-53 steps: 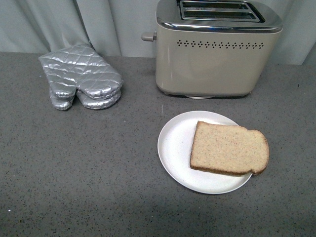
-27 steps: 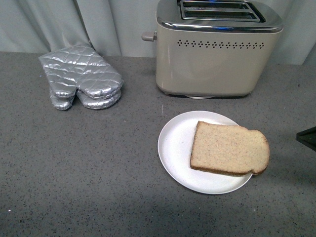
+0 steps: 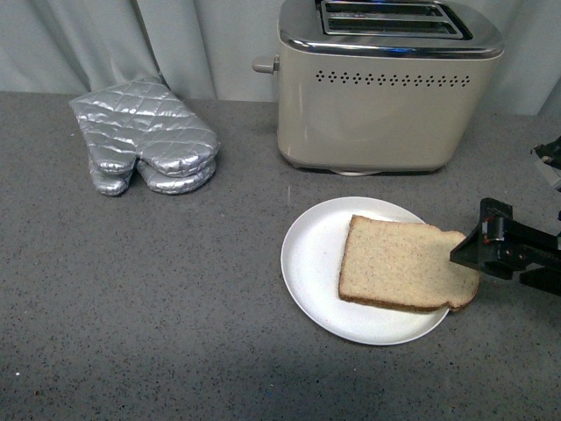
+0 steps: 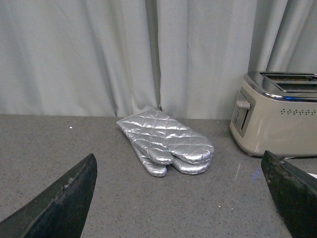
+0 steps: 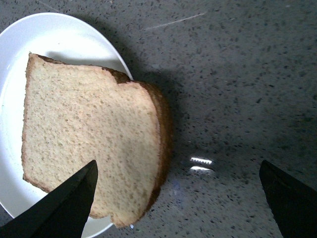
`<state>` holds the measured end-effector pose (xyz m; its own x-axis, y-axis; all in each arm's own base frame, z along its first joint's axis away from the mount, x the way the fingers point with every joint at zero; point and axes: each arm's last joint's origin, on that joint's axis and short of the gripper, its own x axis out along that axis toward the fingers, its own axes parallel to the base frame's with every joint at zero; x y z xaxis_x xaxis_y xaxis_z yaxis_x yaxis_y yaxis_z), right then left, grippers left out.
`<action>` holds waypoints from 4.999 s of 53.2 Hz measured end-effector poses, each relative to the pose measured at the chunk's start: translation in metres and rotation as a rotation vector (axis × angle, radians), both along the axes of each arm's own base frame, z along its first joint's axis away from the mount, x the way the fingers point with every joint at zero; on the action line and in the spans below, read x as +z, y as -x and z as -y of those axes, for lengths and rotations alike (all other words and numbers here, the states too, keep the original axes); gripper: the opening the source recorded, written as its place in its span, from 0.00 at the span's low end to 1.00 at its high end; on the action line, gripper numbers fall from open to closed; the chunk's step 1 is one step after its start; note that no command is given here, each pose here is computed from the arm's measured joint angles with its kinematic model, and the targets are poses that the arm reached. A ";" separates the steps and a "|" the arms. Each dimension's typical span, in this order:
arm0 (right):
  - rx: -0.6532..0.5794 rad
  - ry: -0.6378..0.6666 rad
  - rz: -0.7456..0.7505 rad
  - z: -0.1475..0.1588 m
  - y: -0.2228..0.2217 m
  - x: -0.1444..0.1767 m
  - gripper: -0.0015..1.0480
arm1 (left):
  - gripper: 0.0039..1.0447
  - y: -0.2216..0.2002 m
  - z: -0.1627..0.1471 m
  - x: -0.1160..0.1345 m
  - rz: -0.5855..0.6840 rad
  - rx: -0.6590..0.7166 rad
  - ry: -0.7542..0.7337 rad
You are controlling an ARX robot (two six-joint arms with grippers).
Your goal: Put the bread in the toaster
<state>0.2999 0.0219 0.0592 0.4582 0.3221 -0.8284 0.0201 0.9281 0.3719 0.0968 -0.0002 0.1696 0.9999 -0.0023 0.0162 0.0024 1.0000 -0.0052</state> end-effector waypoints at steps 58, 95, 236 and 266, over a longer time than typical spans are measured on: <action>-0.096 -0.215 -0.018 -0.025 -0.009 0.052 0.01 | 0.94 0.000 0.000 0.000 0.000 0.000 0.000; -0.685 -0.490 0.289 -0.049 0.025 0.199 0.01 | 0.94 0.000 0.000 0.000 0.000 0.000 0.000; -0.273 0.186 0.938 -0.009 0.108 0.153 0.70 | 0.94 0.000 0.000 0.000 -0.001 0.000 0.000; -0.192 0.351 1.078 0.022 0.160 0.120 0.01 | 0.94 0.000 0.000 0.000 -0.001 0.000 0.000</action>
<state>0.1397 0.0003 0.1790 1.0000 -0.0008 -0.0059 0.0008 1.0000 0.0036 0.0968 -0.0002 0.1695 0.9999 -0.0027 0.0154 0.0027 1.0000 -0.0048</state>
